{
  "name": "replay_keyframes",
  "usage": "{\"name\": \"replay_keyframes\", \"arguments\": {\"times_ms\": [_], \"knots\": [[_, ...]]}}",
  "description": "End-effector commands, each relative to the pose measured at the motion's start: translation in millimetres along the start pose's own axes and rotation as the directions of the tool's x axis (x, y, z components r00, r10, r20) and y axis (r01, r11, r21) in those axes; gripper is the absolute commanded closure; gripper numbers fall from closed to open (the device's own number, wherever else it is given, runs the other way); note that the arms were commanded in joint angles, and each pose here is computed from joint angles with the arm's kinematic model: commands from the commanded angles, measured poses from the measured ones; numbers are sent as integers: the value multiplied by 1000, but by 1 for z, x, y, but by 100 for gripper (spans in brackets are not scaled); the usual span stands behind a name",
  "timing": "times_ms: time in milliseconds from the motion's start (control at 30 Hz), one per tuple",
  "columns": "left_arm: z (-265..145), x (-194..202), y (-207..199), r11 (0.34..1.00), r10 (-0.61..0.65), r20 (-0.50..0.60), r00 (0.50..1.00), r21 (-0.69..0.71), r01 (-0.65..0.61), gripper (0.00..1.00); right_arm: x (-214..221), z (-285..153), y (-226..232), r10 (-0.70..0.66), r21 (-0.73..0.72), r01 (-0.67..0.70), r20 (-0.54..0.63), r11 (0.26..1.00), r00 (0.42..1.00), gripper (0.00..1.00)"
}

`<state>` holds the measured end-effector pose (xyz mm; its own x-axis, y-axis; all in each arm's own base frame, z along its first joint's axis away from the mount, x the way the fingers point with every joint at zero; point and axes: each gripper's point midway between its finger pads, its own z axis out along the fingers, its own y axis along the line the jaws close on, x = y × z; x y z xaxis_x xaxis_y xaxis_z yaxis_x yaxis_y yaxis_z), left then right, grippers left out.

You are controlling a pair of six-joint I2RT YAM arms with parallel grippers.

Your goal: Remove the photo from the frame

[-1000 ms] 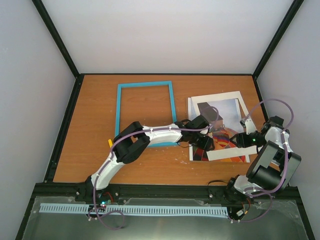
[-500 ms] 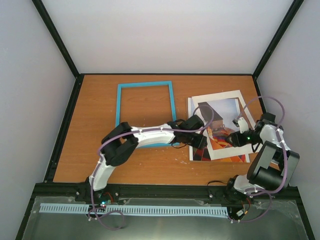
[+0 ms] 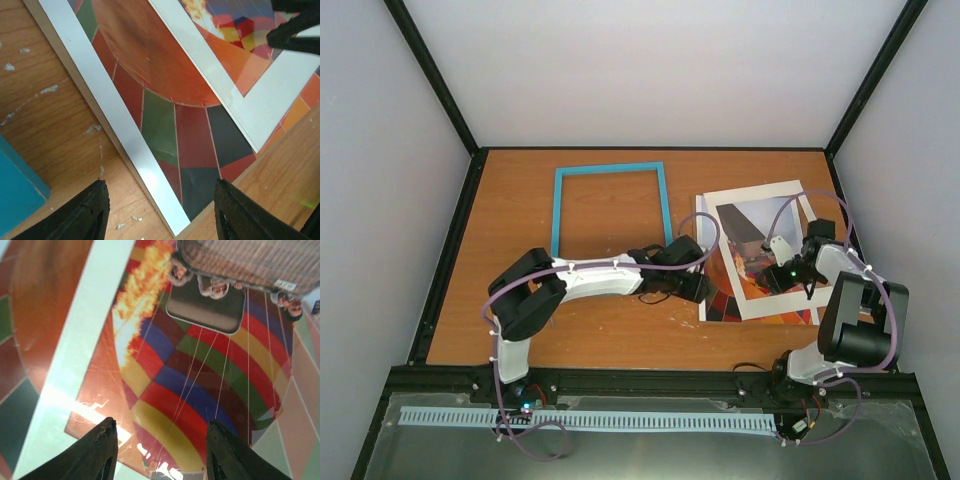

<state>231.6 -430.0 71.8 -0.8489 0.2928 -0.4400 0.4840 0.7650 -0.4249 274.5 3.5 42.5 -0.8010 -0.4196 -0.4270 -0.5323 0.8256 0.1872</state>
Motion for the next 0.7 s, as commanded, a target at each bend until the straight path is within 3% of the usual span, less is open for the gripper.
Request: {"name": "replay_keyframes", "arguments": {"times_ms": [0,200,333,667], "knots": [[0,-31,0,997,-48,72,996,61,44,43,11,17,-10,14,26,-13,-44,1000,999,52],[4,-68,20,995,-75,102,992,77,67,42,24,33,-10,17,4,-17,-69,1000,997,53],[19,-71,18,995,-63,59,996,84,58,42,29,40,-5,14,-28,-16,-77,999,997,56],[21,-19,6,986,-99,-81,992,130,109,44,31,39,2,-31,-40,29,-58,999,998,57]]}}
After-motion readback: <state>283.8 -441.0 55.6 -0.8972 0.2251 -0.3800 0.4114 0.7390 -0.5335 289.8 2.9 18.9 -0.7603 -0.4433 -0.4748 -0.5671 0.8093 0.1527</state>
